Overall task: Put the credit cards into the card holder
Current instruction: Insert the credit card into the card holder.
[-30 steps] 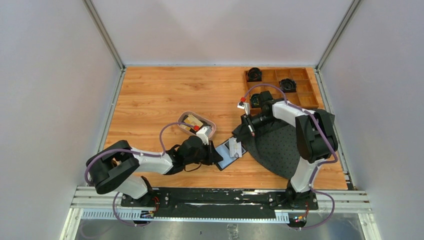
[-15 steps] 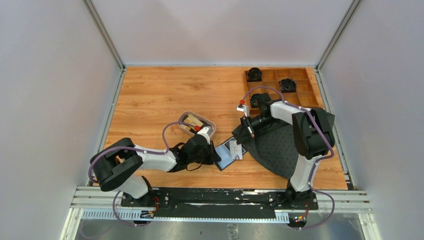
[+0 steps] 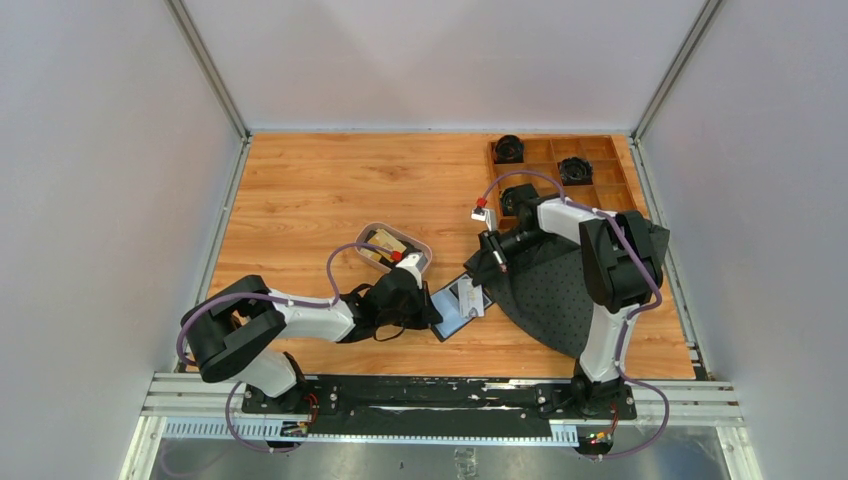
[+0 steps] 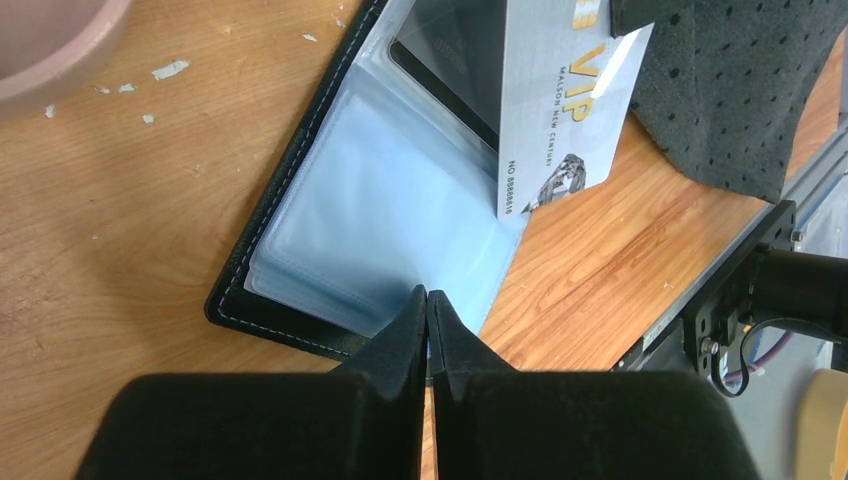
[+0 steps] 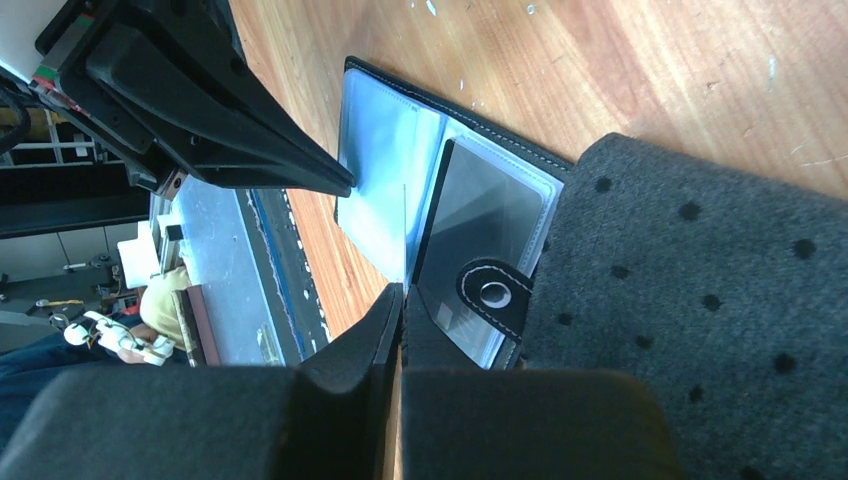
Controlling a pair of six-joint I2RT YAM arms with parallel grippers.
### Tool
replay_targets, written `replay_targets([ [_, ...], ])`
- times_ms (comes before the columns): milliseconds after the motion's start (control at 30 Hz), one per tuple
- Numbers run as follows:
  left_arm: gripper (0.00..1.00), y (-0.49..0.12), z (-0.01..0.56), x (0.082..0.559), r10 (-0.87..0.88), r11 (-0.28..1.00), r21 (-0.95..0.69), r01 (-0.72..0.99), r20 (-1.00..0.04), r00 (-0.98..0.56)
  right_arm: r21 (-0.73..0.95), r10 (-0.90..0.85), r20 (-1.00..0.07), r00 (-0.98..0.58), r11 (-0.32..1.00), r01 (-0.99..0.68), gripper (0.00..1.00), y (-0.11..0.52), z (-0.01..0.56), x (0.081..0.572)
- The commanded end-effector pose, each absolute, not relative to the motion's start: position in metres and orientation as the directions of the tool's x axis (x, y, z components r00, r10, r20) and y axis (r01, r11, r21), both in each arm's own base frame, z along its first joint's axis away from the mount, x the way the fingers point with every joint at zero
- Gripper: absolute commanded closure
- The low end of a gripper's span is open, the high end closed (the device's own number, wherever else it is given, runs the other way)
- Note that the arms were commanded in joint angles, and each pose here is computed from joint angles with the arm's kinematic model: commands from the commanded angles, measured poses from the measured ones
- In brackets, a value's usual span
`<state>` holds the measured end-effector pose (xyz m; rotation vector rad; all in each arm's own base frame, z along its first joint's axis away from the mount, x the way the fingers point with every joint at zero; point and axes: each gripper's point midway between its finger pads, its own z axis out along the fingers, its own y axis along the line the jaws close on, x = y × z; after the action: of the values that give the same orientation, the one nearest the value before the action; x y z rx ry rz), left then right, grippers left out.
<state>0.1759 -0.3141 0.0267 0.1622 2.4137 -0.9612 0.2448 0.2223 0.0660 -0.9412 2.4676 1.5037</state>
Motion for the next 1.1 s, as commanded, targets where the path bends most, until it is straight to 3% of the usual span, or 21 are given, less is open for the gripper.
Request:
replay_targets([
  [0, 0.99, -0.309, 0.018, 0.174, -0.061, 0.770, -0.569, 0.289, -0.516, -0.854, 0.754, -0.478, -0.380, -0.792, 0.336, -0.565, 1.00, 0.223, 0.061, 0.250],
  [1067, 0.99, -0.309, 0.017, 0.173, -0.054, 0.771, -0.564, 0.294, -0.518, -0.853, 0.701, -0.592, -0.322, -0.739, 0.375, -0.606, 1.00, 0.231, 0.031, 0.245],
])
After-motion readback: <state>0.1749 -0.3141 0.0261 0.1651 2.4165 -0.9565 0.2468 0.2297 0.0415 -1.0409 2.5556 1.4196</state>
